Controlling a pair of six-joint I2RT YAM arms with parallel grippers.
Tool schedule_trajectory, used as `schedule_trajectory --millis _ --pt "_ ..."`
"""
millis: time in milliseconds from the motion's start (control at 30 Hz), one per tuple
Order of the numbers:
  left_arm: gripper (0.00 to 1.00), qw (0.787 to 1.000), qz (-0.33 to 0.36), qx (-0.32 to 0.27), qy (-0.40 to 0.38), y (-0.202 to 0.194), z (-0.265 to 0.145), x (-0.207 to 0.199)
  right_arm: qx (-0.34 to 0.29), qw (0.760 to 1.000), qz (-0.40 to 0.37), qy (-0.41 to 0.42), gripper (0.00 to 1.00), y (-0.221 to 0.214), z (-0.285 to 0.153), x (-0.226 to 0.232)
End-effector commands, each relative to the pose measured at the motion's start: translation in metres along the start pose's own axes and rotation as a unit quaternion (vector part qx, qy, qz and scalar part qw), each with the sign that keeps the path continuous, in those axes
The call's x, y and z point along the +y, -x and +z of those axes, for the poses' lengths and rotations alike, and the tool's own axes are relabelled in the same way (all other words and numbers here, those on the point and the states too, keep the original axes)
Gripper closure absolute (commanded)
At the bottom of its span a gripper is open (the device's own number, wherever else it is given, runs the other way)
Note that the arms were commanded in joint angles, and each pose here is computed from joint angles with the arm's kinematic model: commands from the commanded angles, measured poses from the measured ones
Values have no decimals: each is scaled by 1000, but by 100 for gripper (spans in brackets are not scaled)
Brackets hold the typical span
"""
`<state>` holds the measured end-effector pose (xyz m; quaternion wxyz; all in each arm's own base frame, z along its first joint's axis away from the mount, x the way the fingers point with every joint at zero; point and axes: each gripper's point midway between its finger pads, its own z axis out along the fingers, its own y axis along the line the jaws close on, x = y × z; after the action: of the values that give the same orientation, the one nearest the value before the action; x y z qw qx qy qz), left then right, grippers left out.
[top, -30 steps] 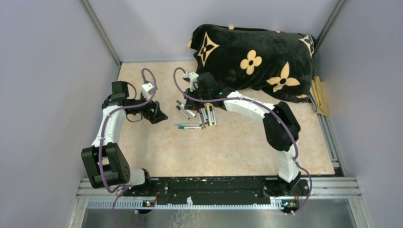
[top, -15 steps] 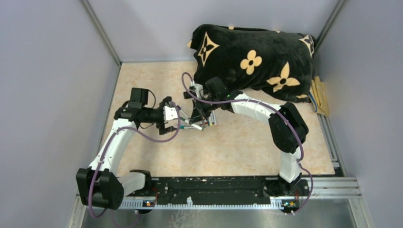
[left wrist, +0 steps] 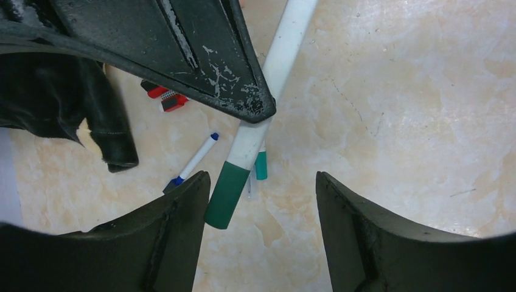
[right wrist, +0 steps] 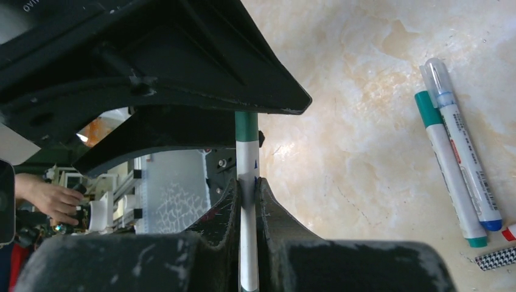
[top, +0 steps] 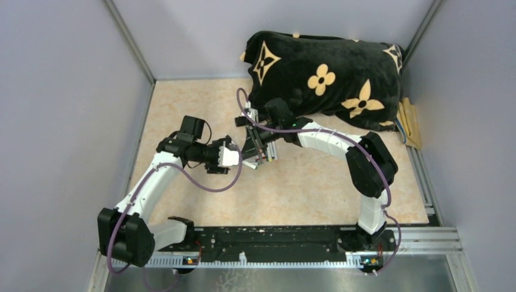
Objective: Open the pen caps
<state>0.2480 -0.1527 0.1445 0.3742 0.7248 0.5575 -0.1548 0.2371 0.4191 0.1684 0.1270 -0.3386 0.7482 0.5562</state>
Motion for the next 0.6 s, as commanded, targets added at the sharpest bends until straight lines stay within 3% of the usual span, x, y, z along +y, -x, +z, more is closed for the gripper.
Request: schedule_trajectory --millis 0,133,300,367,467,567 --pt "32 1000 24 2 0 4 4 1 -17 999 -32 35 100 16 -6 31" --pt "49 1000 21 5 -1 8 6 4 -9 999 -24 30 100 14 -2 27" --pt "81 1000 14 20 -9 4 10 1 -4 1000 -13 26 100 13 2 22" --pt "97 1000 8 27 -12 2 11 0 -3 1000 -8 24 89 12 4 19" --pt "100 999 -1 33 -6 2 10 3 -9 1000 -4 25 73 12 2 22" --pt "100 999 -3 35 5 2 9 8 -20 999 1 26 68 9 0 24"
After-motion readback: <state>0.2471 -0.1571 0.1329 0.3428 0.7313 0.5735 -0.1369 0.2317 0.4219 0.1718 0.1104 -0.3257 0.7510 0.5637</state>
